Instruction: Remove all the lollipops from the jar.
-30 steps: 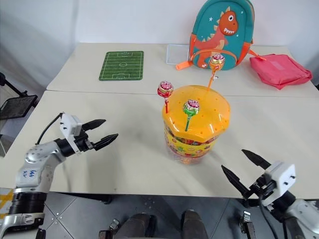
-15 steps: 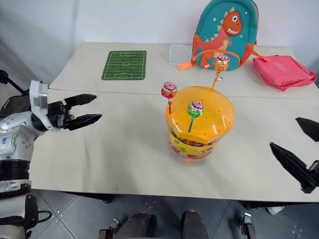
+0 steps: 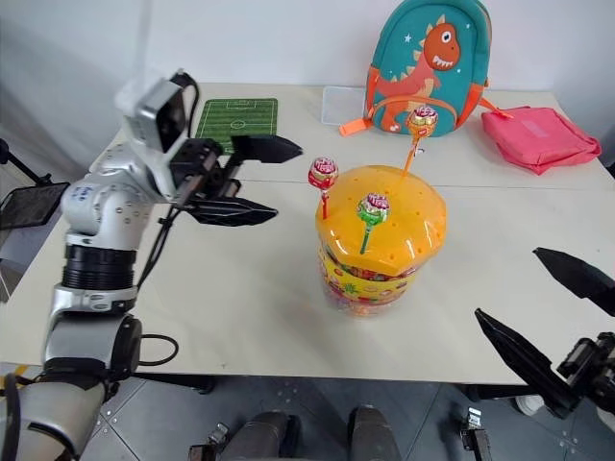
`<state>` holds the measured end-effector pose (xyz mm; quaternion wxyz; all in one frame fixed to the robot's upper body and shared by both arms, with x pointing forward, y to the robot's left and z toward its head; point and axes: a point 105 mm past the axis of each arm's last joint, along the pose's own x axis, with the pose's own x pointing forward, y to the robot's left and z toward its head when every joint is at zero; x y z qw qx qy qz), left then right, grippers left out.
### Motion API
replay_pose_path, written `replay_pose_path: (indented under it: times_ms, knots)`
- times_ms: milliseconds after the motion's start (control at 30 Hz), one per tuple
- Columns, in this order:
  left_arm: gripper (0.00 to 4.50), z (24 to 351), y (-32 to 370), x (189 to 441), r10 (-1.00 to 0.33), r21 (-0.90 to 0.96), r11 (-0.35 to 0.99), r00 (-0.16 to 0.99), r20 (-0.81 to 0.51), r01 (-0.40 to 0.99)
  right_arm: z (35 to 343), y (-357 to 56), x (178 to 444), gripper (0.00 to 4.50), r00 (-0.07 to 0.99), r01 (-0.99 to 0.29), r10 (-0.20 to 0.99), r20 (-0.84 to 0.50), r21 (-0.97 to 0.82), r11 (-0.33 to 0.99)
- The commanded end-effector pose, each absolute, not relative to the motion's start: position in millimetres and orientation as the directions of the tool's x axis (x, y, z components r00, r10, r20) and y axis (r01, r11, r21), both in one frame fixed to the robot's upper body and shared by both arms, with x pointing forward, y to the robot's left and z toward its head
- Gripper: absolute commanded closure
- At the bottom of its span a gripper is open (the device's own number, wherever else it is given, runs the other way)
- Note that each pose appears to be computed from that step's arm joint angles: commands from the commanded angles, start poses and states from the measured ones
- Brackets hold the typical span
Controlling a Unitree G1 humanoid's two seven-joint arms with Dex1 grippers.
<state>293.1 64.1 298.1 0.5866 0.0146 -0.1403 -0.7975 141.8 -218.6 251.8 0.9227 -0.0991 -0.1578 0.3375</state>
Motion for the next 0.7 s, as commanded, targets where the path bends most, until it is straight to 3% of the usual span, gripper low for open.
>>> replay_pose_path:
  times_ms: [33, 467, 567, 700]
  knots:
    - [0.57, 303, 53, 295, -0.942, 0.286, -0.268, -0.313, 0.124, 0.92, 259, -214, 142, 0.0, 0.714, -0.572, 0.647, 0.267, -0.31, 0.759]
    - [4.39, 295, 26, 298, -0.933, 0.296, -0.318, -0.353, 0.073, 0.901, 262, -210, 138, 0.0, 0.731, -0.529, 0.607, 0.313, -0.301, 0.793]
    - [4.45, 303, 27, 300, -0.928, 0.281, -0.309, -0.353, 0.122, 0.909, 263, -209, 137, 0.0, 0.731, -0.528, 0.603, 0.32, -0.294, 0.797]
    - [4.45, 357, 49, 302, -0.829, 0.161, -0.31, -0.349, 0.437, 0.937, 263, -209, 137, 0.0, 0.728, -0.535, 0.601, 0.331, -0.275, 0.799]
